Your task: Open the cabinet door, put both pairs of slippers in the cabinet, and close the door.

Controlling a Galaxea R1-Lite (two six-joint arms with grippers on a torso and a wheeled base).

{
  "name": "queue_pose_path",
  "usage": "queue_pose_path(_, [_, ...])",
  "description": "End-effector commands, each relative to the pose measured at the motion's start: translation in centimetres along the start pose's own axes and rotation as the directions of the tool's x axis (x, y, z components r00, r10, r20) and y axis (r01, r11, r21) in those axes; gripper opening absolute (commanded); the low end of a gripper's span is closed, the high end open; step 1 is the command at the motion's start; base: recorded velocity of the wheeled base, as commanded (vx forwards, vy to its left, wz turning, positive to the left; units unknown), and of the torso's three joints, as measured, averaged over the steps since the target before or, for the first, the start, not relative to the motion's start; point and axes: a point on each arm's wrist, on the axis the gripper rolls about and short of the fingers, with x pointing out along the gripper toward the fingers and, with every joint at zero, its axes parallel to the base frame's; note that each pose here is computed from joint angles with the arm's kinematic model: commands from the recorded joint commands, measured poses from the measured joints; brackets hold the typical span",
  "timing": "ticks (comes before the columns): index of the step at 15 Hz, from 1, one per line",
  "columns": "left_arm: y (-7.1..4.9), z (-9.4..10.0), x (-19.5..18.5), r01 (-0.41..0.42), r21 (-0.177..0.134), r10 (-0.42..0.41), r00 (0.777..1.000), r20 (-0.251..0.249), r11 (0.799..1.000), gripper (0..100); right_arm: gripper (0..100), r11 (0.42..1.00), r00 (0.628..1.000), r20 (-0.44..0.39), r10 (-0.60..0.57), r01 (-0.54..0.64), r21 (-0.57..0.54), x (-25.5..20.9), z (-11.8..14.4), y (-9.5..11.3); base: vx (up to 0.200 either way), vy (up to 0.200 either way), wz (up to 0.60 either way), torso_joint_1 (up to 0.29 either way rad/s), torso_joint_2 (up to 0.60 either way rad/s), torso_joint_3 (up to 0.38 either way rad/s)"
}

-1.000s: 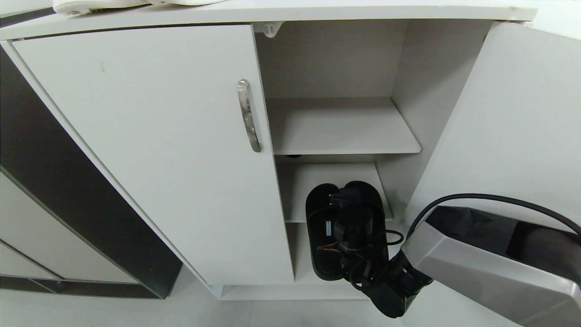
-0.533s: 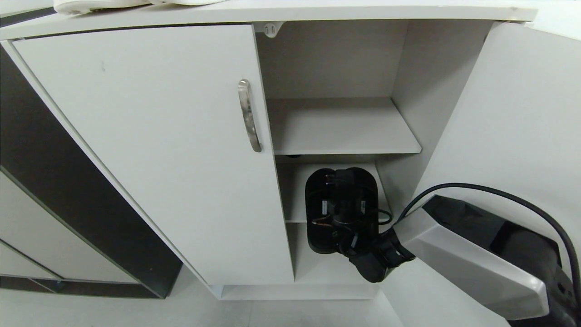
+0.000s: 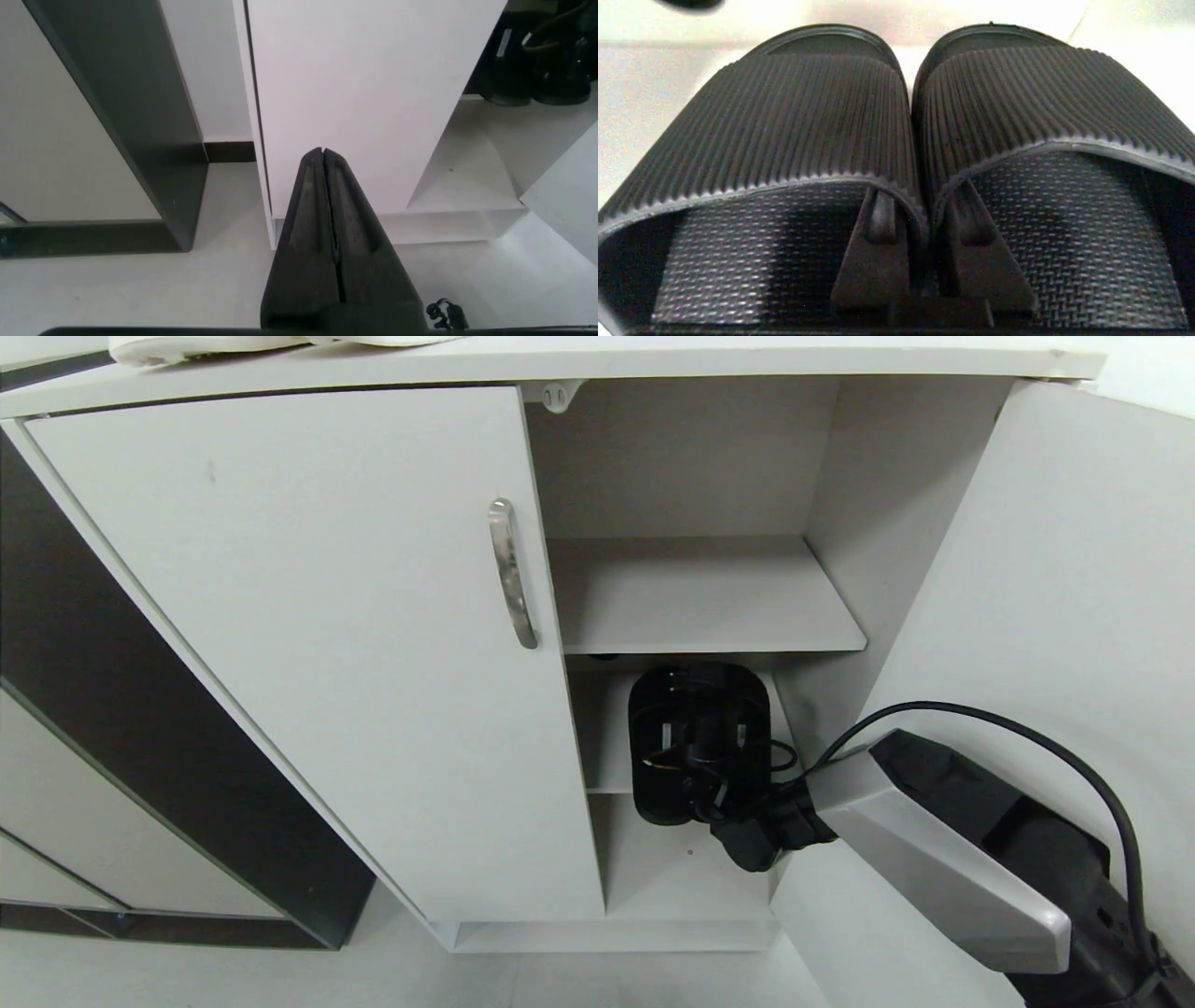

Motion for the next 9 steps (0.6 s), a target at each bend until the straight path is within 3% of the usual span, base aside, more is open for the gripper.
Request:
queue_pose_path(1, [0.0, 0.0, 0.0, 0.0, 0.0, 0.0, 1.0, -0.001, 1.0, 0, 0, 1.0, 1.0, 0.022, -0.004, 0.004, 0.018, 0.9, 0.3, 0.3, 0.0, 0.0, 0.0, 0.0, 0.0, 0.0])
queue_pose_path(9, [0.0, 0.0, 0.0, -0.002, 0.0, 0.002, 1.0, -0.001, 1.0, 0, 0, 1.0, 1.0, 0.027, -0.006, 0.005, 0.023, 2.1, 0.0, 0.2, 0.0, 0.0, 0.0, 0.0, 0.0, 0.0])
